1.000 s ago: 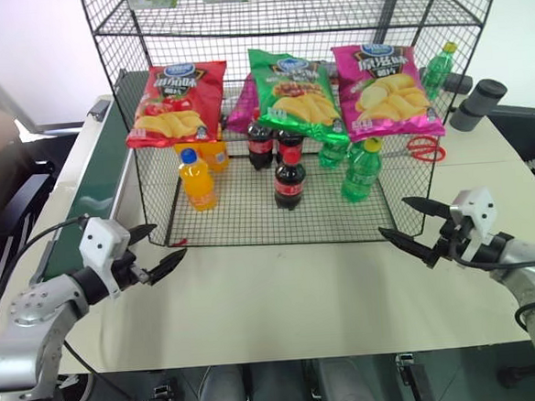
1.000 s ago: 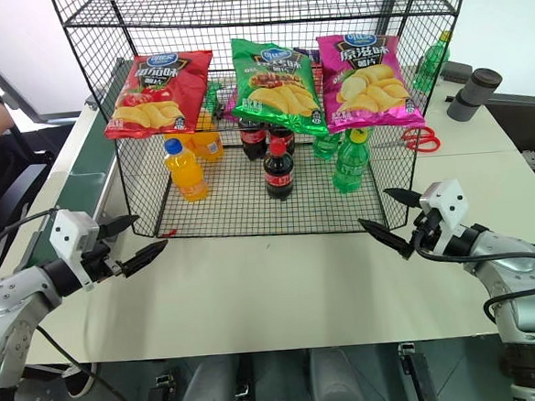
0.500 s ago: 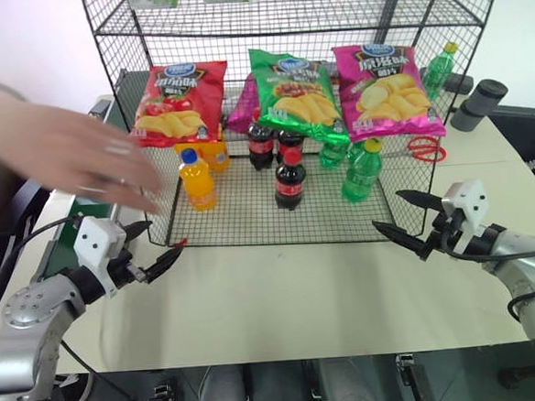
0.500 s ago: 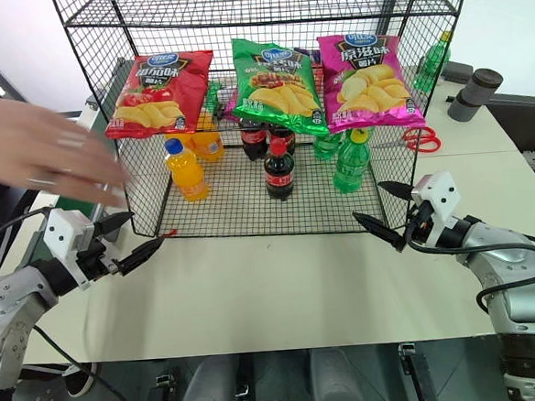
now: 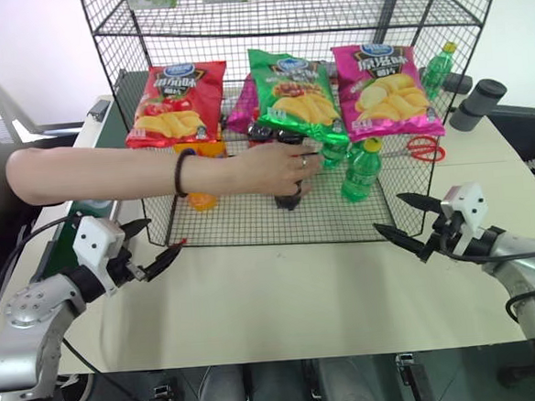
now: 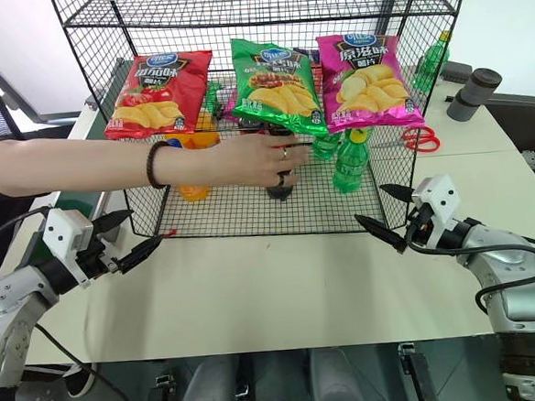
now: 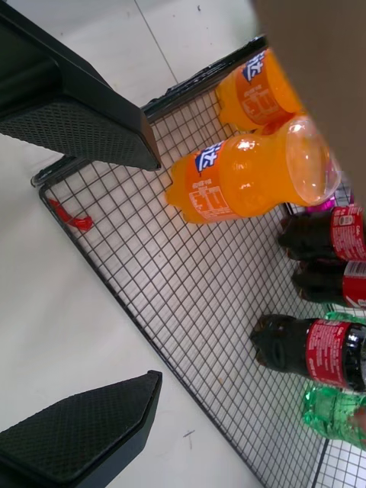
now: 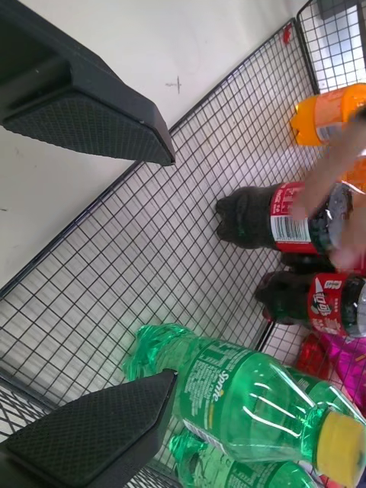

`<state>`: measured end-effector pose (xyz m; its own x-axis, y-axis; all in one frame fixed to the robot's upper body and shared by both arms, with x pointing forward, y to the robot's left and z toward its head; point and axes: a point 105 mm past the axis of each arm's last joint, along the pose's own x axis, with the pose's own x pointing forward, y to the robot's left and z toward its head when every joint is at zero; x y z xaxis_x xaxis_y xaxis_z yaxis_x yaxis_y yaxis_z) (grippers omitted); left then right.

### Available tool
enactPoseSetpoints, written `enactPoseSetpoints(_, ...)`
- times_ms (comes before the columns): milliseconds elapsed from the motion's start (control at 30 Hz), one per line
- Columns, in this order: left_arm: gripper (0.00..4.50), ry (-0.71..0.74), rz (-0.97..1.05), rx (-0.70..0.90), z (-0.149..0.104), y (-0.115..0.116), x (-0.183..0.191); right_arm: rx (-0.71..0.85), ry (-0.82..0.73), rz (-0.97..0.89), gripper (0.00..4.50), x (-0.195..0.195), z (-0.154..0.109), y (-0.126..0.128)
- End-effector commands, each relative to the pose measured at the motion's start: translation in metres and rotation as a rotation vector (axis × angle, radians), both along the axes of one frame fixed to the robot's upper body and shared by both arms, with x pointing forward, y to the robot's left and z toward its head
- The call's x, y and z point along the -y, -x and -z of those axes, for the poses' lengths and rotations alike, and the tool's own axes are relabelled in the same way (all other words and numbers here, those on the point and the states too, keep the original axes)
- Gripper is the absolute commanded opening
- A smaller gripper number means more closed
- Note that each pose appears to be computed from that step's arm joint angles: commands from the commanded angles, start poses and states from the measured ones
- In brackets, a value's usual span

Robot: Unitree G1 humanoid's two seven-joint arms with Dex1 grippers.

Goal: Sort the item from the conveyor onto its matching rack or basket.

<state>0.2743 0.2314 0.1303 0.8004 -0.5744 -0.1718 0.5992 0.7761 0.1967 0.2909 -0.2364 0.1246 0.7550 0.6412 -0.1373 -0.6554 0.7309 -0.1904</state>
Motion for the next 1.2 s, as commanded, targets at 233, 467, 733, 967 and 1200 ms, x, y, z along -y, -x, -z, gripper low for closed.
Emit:
enactPoseSetpoints(233, 4.5, -0.003, 0.0, 0.049, -0.009, -0.001, -0.002, 0.053, -0.001, -0.032, 4.44, -0.012, -0.014, -0.003)
enactPoseSetpoints(467, 4.5, -0.001, 0.0, 0.05, -0.01, 0.001, -0.002, 0.052, -0.001, -0.041, 4.44, -0.021, -0.019, -0.002)
enactPoseSetpoints(733, 4.5, 0.009, -0.006, 0.05, -0.011, 0.005, -0.003, 0.042, -0.002, -0.043, 4.44, -0.025, -0.022, -0.001)
enactPoseSetpoints(967, 4.5, 0.024, -0.017, 0.065, -0.014, 0.004, -0.004, 0.039, -0.007, -0.047, 4.44, -0.027, -0.021, -0.001)
enactPoseSetpoints(1200, 4.5, 0.026, -0.042, 0.079, -0.016, 0.004, -0.008, 0.043, -0.015, -0.062, 4.44, -0.03, -0.02, -0.003)
